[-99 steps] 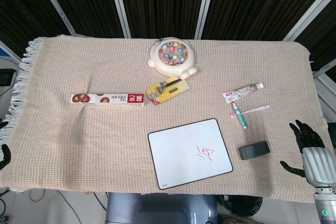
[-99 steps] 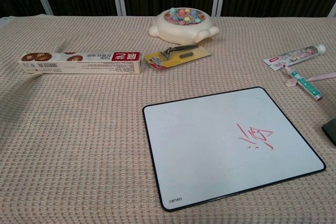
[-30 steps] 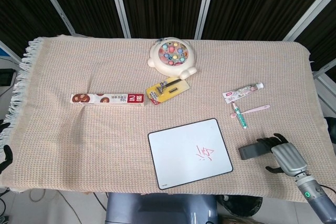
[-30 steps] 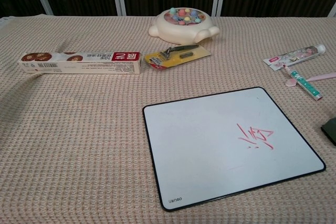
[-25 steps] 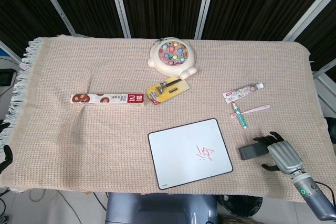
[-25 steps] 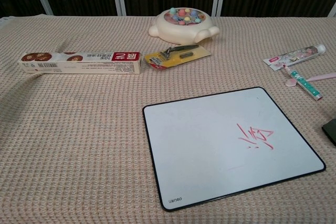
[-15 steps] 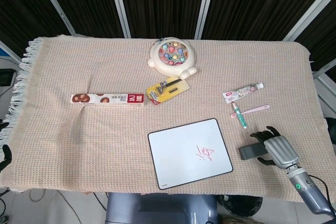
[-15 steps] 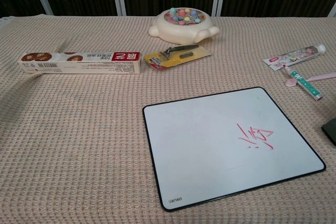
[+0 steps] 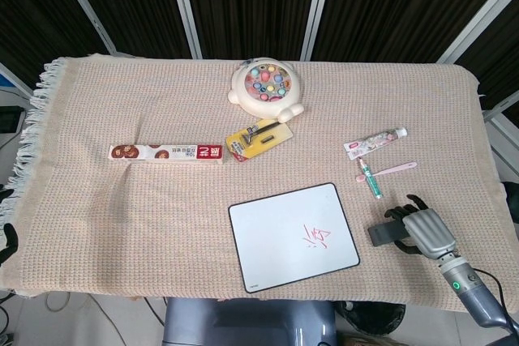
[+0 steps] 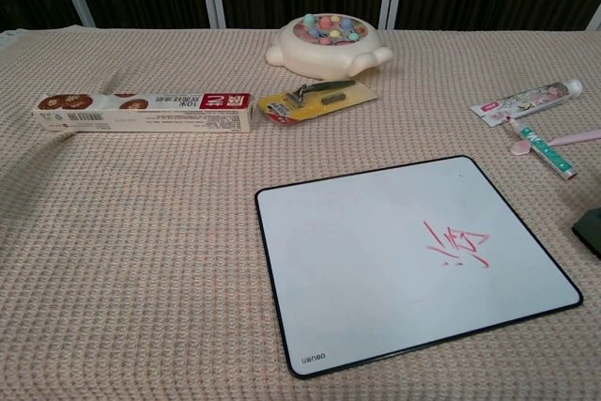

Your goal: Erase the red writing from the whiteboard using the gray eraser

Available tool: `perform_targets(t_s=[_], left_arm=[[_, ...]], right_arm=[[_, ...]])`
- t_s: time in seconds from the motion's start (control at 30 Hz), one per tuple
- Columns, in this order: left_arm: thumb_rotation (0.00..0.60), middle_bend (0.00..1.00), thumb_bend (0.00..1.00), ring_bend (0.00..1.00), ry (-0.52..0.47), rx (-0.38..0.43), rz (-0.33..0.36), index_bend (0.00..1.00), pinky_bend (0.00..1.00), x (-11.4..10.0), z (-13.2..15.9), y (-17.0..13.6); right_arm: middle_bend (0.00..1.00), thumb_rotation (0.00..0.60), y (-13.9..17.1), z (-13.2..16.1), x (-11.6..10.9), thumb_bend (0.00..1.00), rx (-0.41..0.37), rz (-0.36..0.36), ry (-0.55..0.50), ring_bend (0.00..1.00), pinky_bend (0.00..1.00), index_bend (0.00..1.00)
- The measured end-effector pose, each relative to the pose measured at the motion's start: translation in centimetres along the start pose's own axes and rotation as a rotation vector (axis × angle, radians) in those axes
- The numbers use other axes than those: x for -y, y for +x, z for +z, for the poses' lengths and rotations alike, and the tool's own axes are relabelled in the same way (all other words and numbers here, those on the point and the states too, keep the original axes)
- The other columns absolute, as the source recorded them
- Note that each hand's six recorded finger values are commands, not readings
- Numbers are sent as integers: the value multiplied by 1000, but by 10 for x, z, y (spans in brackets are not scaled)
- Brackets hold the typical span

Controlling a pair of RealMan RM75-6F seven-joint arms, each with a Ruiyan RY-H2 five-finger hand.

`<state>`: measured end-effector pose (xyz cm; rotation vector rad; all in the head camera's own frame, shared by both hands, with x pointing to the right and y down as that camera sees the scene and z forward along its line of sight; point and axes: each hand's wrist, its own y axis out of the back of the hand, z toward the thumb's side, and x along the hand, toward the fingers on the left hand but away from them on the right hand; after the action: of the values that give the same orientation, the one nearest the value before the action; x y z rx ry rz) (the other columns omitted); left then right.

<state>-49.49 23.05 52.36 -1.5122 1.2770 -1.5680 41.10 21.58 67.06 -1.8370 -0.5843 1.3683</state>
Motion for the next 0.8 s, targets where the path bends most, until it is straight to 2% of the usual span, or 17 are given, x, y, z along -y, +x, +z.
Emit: perform_targets(t_s=[0.33,0.67,0.8], left_arm=[[600,83,639,23,4,-3,-1,177,35,0,-1,0],[600,83,639,23,2,-4,-1,186,35,0,-1,0],[600,83,640,24,2,-4,-3,187,35,0,-1,0]], right_arm=[[431,600,-2,3,5,346,-5,20,9,394,159,403],[526,600,-2,5,3,445,-13,18,8,477,218,603],[538,600,-2,5,3,450,-14,17,9,488,239,615]])
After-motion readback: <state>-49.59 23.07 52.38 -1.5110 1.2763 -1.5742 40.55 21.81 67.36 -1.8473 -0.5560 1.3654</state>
